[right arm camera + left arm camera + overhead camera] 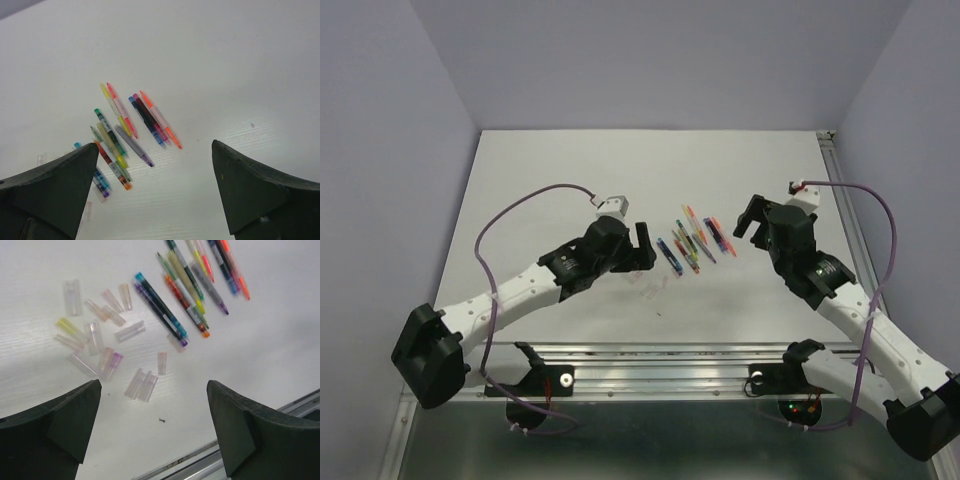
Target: Open the pen caps
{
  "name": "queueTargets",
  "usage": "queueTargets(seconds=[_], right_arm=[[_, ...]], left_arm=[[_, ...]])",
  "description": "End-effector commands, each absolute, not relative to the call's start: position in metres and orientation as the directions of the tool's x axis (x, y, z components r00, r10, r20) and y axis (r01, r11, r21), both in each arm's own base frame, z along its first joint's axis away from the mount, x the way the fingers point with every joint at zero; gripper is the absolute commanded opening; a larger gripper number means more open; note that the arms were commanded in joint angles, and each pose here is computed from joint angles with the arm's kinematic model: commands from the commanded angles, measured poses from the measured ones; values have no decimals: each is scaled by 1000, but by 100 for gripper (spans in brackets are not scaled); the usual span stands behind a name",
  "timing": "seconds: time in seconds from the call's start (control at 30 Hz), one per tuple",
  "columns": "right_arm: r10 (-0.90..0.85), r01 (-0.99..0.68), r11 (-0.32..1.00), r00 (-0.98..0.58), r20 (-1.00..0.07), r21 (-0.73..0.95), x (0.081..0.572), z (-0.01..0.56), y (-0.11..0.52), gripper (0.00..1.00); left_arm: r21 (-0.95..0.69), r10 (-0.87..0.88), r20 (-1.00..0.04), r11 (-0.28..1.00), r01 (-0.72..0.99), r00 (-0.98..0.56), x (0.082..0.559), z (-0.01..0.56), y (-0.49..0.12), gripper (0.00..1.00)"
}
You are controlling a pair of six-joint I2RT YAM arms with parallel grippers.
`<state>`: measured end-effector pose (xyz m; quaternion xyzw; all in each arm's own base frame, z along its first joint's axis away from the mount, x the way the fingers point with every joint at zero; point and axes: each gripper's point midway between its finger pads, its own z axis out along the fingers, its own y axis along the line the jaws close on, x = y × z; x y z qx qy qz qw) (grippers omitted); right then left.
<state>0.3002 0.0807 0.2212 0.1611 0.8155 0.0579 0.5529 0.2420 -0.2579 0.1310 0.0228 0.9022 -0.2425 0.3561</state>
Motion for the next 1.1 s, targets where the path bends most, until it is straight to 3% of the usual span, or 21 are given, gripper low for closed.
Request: queueTargets(seconds=[0.0, 0.17, 0.4, 1.07], right_arm=[[352, 274, 923, -316, -881, 270, 292, 214, 65, 100], [415, 320, 892, -306, -857, 319, 285, 207, 61, 100], [405, 338, 894, -324, -855, 295, 281, 192, 57, 100], [426, 379, 874, -293, -856, 305, 279, 195, 50, 100]], left_arm=[[-380, -316, -749, 925, -13, -582, 271, 181, -203, 99], [-419, -469, -759, 883, -212, -451, 285, 195, -139, 99], [-484, -571, -724, 820, -305, -387, 282, 184, -104, 99], [-503, -589, -717, 807, -310, -372, 284, 182, -97, 99]])
